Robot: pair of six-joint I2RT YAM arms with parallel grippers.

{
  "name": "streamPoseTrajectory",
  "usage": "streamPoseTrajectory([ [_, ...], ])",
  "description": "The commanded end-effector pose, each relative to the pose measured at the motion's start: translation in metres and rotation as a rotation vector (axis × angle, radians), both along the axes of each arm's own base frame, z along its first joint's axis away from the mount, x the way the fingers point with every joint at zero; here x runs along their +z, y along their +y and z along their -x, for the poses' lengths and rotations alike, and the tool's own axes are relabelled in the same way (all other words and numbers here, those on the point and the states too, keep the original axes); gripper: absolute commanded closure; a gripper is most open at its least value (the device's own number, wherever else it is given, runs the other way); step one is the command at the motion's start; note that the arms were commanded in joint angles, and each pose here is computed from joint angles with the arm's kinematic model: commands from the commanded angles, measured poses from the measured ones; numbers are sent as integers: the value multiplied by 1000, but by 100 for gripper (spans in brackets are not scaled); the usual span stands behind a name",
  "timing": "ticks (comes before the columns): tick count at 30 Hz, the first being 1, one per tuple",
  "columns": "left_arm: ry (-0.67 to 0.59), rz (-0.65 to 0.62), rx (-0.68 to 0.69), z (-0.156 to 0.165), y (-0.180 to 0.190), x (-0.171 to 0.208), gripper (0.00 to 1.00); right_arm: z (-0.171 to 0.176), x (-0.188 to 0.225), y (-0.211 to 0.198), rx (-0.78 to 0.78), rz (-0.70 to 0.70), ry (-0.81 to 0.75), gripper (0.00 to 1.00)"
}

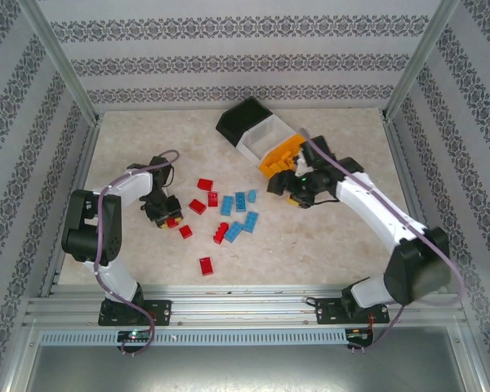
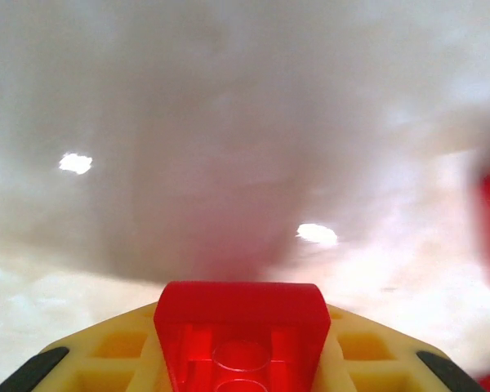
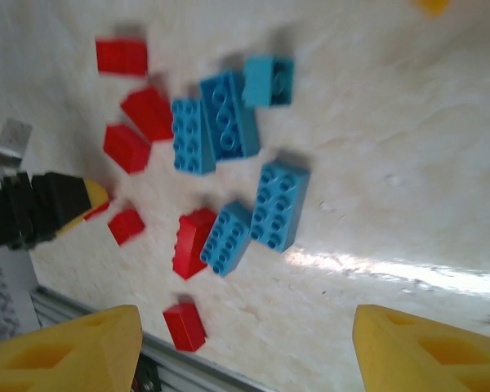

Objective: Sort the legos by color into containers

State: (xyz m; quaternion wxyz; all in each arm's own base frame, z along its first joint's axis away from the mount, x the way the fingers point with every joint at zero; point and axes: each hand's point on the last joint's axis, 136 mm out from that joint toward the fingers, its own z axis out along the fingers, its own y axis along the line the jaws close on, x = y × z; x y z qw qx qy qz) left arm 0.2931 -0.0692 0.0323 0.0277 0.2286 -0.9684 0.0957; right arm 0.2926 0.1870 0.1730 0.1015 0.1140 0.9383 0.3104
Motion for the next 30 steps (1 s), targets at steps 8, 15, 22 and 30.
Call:
streamPoseTrajectory([
  [8, -383, 459, 91, -133, -112, 104, 76, 21, -18, -55, -228, -71, 60, 31],
  [15, -449, 694, 101, -213, -198, 124, 76, 38, -16, -62, -278, -89, 46, 31],
  [22, -472, 831, 155, -269, -240, 118, 76, 58, -16, -71, -338, -97, 39, 31],
  [30, -451, 837, 129, -302, -272, 102, 75, 73, -16, -79, -388, -100, 20, 31],
])
